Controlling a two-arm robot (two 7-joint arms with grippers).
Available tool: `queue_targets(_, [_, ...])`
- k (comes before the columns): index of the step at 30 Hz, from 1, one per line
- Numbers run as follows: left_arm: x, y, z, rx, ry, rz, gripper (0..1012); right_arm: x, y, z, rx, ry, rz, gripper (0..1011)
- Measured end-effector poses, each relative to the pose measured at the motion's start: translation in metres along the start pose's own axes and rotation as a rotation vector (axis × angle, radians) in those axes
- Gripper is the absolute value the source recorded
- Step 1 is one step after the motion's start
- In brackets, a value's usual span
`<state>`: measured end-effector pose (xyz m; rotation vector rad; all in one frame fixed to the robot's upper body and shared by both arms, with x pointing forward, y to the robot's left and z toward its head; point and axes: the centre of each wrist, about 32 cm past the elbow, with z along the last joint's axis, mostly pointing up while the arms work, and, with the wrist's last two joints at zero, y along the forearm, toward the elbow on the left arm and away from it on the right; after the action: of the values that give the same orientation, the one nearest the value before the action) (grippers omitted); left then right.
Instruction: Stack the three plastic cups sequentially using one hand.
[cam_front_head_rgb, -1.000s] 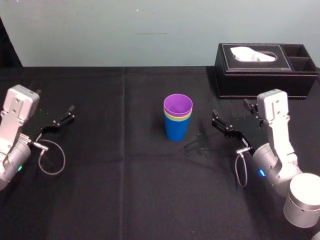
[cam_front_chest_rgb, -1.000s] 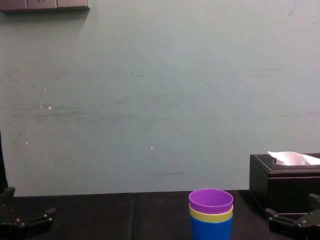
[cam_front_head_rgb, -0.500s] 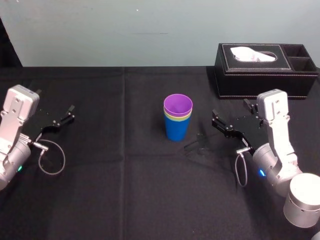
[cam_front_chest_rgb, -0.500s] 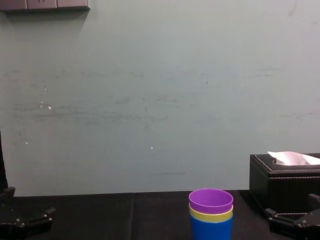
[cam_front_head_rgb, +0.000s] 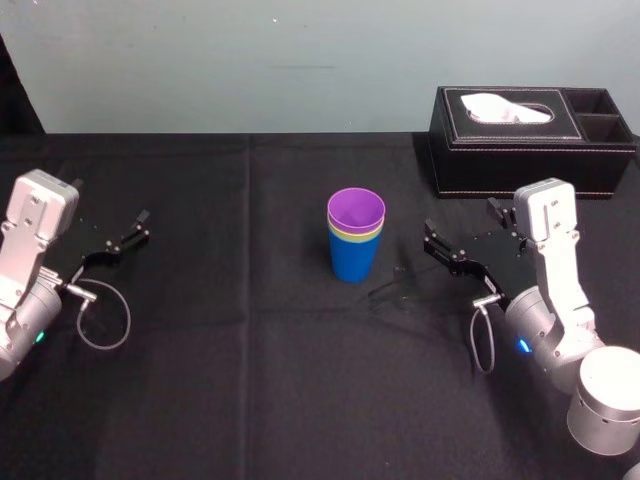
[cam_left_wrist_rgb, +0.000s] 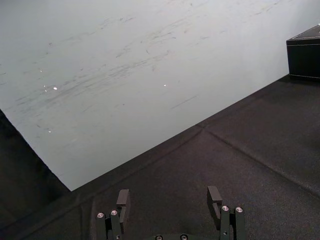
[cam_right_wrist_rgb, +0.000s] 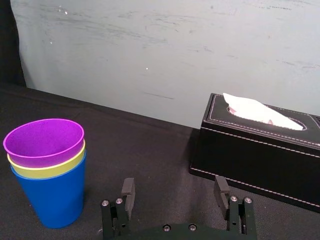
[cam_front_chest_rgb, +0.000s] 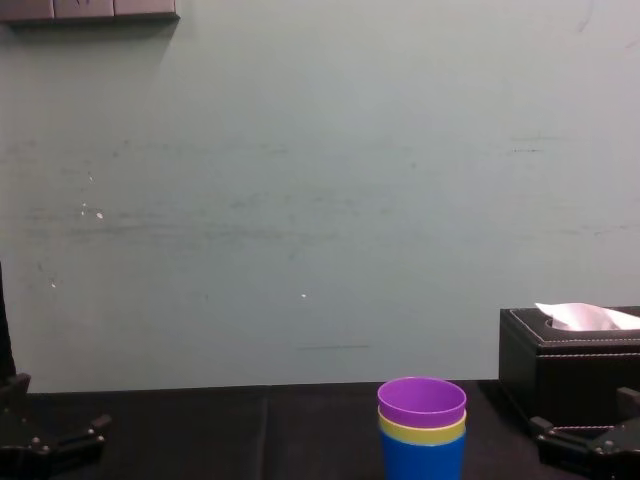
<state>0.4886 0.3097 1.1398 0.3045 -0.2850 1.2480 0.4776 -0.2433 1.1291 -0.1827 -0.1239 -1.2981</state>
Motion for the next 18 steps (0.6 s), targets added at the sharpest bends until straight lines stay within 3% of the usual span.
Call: queue_targets(18, [0.0,0.0,0.0,0.0,0.0,0.0,1011,0.0,0.0,0.0,0.0,0.0,0.0,1003])
